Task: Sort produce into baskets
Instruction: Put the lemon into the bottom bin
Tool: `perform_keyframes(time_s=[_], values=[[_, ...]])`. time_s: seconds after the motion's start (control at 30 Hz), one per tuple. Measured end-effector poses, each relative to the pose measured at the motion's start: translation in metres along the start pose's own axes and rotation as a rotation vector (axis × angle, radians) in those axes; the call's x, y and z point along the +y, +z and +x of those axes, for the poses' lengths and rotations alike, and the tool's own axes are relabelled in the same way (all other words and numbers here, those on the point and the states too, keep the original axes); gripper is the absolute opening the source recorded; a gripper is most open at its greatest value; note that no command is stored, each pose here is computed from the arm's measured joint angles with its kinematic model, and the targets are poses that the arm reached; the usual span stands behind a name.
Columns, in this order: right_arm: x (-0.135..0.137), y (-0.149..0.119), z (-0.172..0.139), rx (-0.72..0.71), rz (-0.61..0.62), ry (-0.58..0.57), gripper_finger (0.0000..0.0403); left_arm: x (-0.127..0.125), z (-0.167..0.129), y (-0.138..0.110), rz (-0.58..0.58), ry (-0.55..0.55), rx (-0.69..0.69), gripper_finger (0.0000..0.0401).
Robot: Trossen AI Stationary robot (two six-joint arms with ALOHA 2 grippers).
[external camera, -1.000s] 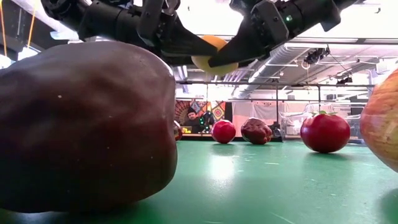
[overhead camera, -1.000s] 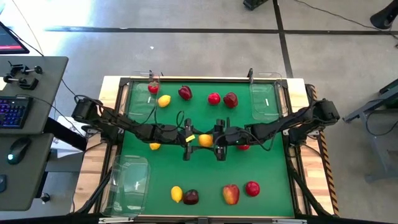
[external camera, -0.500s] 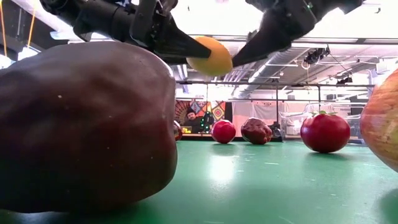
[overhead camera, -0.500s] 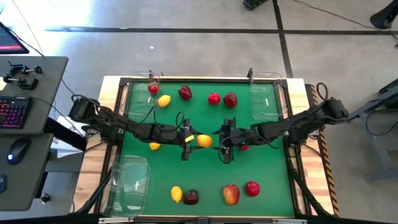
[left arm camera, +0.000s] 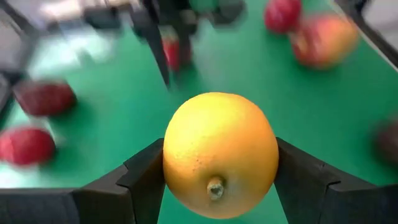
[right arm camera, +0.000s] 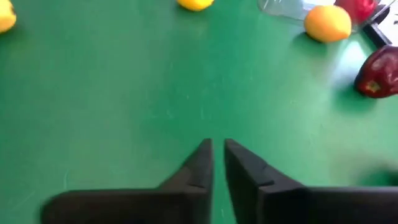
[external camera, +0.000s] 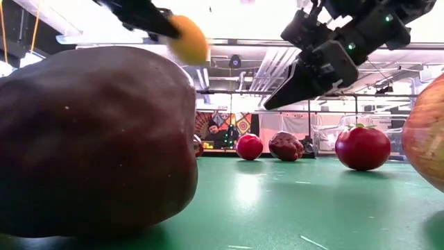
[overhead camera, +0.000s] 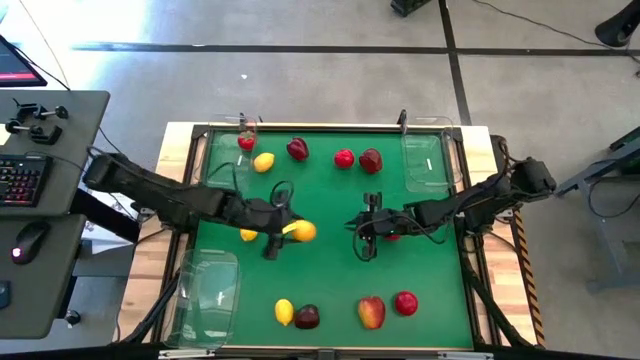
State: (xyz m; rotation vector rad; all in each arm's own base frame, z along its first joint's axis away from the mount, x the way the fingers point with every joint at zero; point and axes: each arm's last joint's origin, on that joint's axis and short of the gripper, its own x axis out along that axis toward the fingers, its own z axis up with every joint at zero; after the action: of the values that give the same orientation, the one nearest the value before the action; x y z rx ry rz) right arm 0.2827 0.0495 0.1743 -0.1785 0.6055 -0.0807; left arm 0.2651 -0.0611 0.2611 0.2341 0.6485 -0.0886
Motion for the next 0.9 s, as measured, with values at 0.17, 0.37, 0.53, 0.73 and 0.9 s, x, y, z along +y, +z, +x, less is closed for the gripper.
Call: perform_keyframes(time_s=[0.17, 0.37, 0.53, 0.73, 0.9], values=[[0.000, -0.005, 0.000, -0.006, 0.005, 0.001, 0.0020, -0.014, -0.040, 0.005, -0.069, -0.057, 0.303, 0.0230], [0.000, -0.004, 0.000, -0.016, 0.007, 0.001, 0.0016, -0.041, -0.078, 0.006, -0.223, -0.118, 0.527, 0.0229], [0.000, -0.004, 0.000, -0.016, 0.007, 0.002, 0.0002, -0.065, -0.099, -0.013, -0.351, -0.057, 0.727, 0.0229], [0.000, -0.004, 0.000, -0.014, 0.014, 0.002, 0.0001, -0.089, -0.108, -0.047, -0.474, -0.004, 0.941, 0.0216], [0.000, -0.004, 0.000, -0.017, 0.015, 0.002, 0.0000, -0.101, -0.112, -0.061, -0.483, 0.033, 0.969, 0.0212]])
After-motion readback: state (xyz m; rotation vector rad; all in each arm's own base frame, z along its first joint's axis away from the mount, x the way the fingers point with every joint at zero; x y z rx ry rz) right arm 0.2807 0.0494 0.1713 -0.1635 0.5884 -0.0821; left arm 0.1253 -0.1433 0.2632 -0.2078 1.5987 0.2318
